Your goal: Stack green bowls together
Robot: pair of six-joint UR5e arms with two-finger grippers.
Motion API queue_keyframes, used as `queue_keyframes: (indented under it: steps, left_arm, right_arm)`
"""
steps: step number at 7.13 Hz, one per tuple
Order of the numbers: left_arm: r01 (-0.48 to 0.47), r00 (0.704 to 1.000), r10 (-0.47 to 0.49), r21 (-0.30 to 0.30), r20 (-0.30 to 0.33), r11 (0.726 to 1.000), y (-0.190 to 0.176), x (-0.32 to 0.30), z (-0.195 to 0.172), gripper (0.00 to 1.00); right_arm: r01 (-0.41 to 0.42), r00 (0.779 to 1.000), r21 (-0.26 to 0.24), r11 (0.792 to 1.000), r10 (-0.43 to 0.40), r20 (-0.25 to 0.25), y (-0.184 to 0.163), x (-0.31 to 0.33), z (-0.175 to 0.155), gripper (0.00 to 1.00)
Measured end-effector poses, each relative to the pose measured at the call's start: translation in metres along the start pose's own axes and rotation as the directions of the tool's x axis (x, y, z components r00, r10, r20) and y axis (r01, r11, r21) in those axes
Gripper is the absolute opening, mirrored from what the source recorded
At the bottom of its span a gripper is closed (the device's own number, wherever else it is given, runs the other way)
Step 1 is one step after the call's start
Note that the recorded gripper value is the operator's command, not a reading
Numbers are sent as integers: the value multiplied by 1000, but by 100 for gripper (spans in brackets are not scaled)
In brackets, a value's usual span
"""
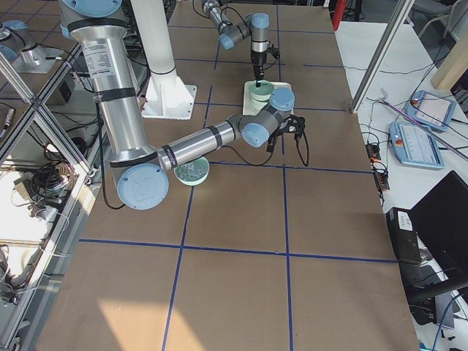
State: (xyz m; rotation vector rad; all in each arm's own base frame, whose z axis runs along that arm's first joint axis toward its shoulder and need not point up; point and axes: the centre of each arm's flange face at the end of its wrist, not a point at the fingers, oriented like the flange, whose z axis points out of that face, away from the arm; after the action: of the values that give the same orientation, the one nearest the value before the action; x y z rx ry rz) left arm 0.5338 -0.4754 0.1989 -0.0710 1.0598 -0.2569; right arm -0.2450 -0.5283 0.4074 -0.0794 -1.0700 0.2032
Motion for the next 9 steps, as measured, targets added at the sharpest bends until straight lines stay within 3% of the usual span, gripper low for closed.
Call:
queue_keyframes:
  steps: [2,3,4,9]
  left_arm:
    - [-2,1000,2,29,3,1000,-5,-1,3,0]
    - [-2,1000,2,35,3,999,-6,-1,4,18]
    - [-2,1000,2,37,3,999,-7,-1,4,97]
    - [-45,999,45,84,-2,995,-11,-10,-6,100]
  right_arm:
    - [0,1000,0,1000,0,0,0,0,0,100]
    - [0,1000,0,1000,0,0,0,0,0,100]
    - [0,1000,0,1000,0,0,0,0,0,100]
    - [-5,1000,3,1000,5,-2,-2,2,-1,100]
